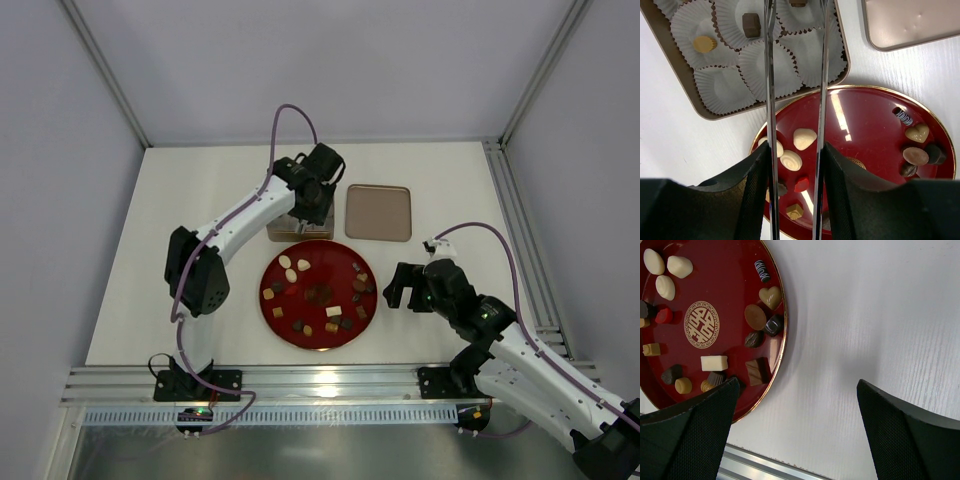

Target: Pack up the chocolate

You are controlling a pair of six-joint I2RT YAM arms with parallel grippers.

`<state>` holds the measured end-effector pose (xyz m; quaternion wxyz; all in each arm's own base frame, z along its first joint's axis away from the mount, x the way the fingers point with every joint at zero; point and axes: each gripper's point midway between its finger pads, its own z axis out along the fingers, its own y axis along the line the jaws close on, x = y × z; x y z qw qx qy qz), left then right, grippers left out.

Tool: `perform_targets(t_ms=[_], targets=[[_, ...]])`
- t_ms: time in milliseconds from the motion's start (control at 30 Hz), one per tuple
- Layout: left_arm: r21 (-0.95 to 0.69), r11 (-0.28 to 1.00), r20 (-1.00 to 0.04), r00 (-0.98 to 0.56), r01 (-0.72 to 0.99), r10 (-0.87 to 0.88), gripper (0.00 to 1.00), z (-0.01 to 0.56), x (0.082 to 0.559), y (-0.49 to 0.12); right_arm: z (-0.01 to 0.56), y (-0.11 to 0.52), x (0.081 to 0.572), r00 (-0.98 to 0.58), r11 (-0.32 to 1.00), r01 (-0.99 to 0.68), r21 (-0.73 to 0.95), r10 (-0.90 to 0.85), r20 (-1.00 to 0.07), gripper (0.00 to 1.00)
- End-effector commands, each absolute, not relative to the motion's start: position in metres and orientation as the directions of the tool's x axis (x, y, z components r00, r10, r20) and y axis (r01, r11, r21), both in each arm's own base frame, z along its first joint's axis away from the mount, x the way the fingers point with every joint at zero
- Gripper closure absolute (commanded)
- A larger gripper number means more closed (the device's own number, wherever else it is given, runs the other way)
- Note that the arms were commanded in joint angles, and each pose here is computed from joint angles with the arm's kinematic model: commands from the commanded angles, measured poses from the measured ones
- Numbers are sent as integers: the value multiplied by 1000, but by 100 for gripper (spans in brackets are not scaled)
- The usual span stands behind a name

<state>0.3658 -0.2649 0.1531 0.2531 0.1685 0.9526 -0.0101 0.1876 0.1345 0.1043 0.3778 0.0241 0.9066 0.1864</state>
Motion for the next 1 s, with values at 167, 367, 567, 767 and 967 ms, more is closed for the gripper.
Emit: perform_targets(t_ms=[167, 367, 567, 767, 967], targets=[[73, 942, -528, -788, 328, 316, 53, 177, 373, -262, 109, 137, 192, -697, 922, -98, 375, 205, -687, 0], [71, 942, -529, -788, 329, 315, 51, 181, 371, -260, 110, 137, 193, -696, 921, -98, 377, 207, -687, 0], [62, 943, -550, -778, 326, 305, 50, 192, 370, -260, 110, 138, 192, -696, 920, -99, 378, 208, -688, 0], [55, 945, -567, -768, 323, 296, 50, 206, 368, -257, 110, 138, 192, -696, 921, -100, 377, 207, -688, 0], [35, 946, -586, -760, 323, 281, 50, 222, 359, -253, 109, 137, 192, -697, 921, -97, 376, 207, -687, 0]])
